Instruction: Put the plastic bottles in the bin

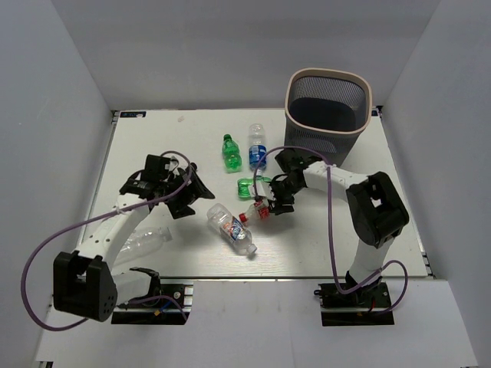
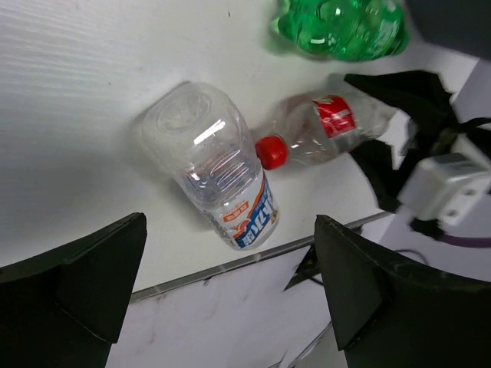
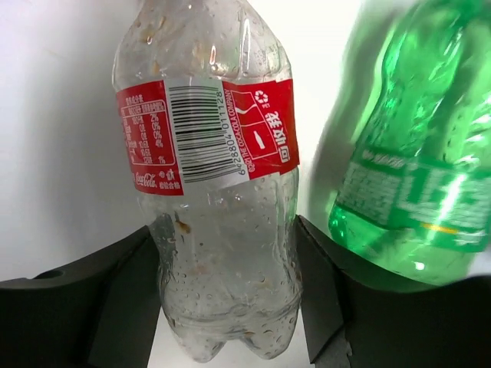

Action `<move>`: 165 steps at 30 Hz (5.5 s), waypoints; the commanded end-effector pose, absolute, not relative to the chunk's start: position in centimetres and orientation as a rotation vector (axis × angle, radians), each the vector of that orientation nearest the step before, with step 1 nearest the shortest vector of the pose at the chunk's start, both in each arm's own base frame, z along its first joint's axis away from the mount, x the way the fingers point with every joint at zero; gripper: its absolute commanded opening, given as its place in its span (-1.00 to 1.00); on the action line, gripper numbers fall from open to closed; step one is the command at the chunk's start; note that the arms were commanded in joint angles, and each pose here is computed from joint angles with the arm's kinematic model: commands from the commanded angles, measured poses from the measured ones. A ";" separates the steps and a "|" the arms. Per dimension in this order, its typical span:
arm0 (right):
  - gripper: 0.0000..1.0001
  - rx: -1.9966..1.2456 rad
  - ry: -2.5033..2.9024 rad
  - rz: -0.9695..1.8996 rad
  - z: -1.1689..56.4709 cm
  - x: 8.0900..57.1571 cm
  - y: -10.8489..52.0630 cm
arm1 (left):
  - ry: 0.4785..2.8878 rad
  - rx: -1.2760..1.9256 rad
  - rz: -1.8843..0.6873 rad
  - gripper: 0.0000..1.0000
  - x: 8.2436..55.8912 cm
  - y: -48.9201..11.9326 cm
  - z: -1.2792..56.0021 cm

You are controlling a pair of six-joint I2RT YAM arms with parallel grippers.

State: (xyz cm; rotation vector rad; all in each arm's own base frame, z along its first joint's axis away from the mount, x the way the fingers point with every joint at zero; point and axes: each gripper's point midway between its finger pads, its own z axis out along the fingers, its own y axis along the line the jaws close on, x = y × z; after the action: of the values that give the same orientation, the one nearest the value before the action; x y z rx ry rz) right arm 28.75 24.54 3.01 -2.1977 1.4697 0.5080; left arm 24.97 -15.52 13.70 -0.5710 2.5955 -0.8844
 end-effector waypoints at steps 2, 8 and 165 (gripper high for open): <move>-0.53 -2.108 1.317 0.734 11.8 27.0 27.6 | 2.622 -0.359 -0.831 1.00 24.2 -16.6 14.4; -0.64 -1.814 1.369 0.830 23.9 27.1 30.1 | 2.594 -0.271 -0.784 1.00 23.1 -17.6 15.2; -0.70 -2.037 1.627 0.808 6.0 23.9 25.2 | 2.292 0.016 0.072 1.00 21.9 -12.9 18.8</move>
State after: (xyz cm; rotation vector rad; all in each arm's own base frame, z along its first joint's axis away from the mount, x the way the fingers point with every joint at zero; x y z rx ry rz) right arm 26.37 25.36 2.39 -2.0622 1.6388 0.7105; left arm 21.94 -13.73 18.92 0.0577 2.3061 0.0518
